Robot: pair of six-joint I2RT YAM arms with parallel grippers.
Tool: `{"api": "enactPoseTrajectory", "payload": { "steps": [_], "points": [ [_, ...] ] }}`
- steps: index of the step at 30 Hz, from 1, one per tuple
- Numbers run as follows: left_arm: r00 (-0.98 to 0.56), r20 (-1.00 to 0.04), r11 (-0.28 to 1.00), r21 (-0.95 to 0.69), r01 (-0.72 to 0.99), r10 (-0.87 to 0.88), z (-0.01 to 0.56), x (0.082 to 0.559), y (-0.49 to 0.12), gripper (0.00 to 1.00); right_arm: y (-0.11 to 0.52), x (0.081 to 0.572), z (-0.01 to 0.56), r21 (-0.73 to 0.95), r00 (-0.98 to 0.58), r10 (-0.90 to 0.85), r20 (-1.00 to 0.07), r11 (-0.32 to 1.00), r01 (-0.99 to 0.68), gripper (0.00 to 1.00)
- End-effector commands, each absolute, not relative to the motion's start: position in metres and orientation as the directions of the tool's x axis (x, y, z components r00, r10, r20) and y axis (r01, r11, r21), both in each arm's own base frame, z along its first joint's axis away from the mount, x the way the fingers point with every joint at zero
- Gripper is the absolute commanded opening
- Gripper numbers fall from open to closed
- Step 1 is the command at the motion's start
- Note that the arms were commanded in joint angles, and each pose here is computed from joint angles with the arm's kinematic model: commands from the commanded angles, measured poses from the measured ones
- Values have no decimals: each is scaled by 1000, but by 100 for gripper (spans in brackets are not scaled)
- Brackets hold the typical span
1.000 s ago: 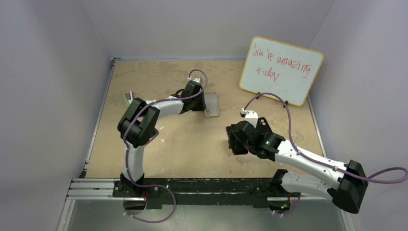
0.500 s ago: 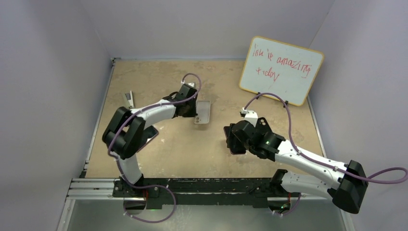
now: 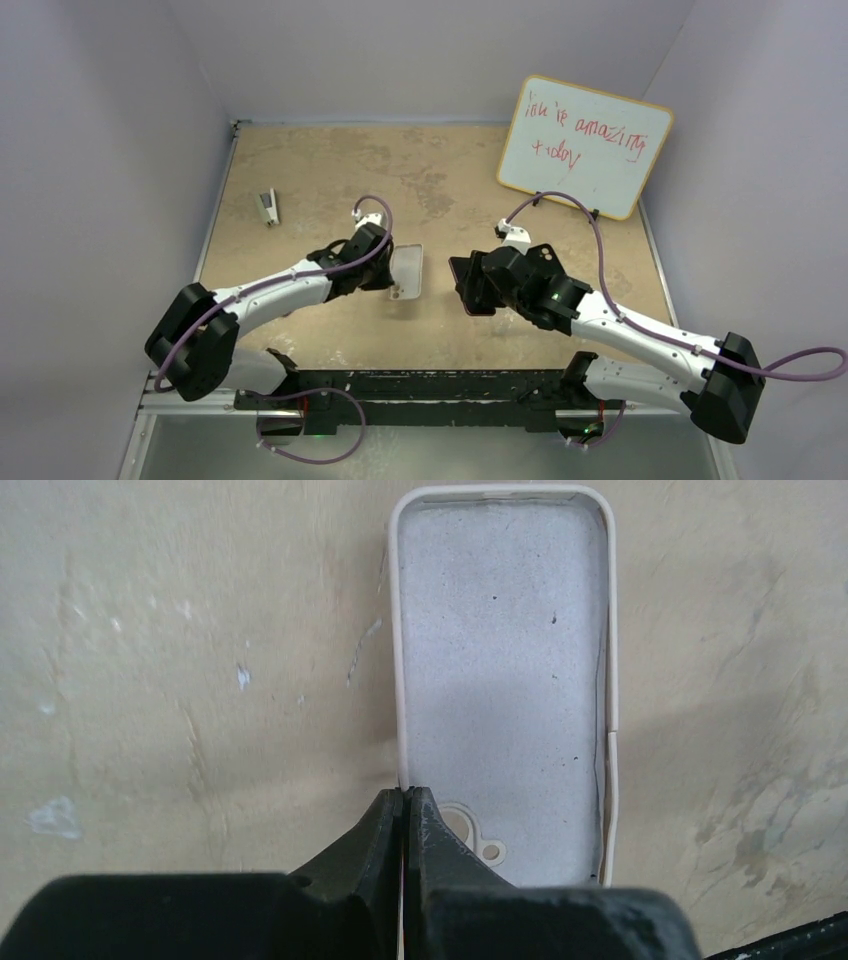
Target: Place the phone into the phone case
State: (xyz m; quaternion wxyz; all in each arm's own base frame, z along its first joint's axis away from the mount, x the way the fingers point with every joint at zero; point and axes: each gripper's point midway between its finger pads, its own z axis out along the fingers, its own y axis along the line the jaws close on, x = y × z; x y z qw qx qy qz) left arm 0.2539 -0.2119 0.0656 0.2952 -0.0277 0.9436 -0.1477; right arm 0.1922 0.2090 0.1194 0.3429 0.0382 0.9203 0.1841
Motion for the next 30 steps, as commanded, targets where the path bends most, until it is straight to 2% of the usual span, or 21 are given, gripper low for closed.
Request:
{"api": "enactPoseTrajectory", "payload": {
  "steps": [1, 6, 8, 10, 12, 20, 24, 30],
  "points": [
    [-818, -520, 926, -375, -42, -248, 58, 243, -222, 0, 228, 201, 135, 456, -740, 258, -622, 887, -74, 41],
    [-831, -481, 870, -493, -6, -279, 60, 233, -248, 0, 235, 205, 140, 471, -739, 275, -614, 880, -64, 40],
    [-845, -455, 819, -573, 35, -282, 69, 227, -263, 10, 240, 208, 143, 491, -739, 296, -605, 870, -53, 40],
    [-838, -470, 789, -609, 81, -278, 85, 228, -271, 28, 247, 209, 144, 511, -747, 311, -588, 858, -46, 40],
    [-822, -499, 787, -608, 105, -275, 102, 230, -269, 41, 255, 210, 145, 538, -755, 324, -570, 842, -46, 40],
    [-663, -675, 838, -530, 131, -324, 181, 246, -208, 77, 278, 219, 144, 599, -761, 391, -518, 801, 4, 40],
    [-562, -765, 882, -454, 124, -314, 219, 246, -176, 89, 292, 225, 141, 627, -760, 423, -494, 778, 25, 40],
    [-508, -814, 937, -348, 39, -281, 226, 238, -135, 91, 323, 229, 128, 620, -782, 394, -483, 785, 12, 41]
  ]
}}
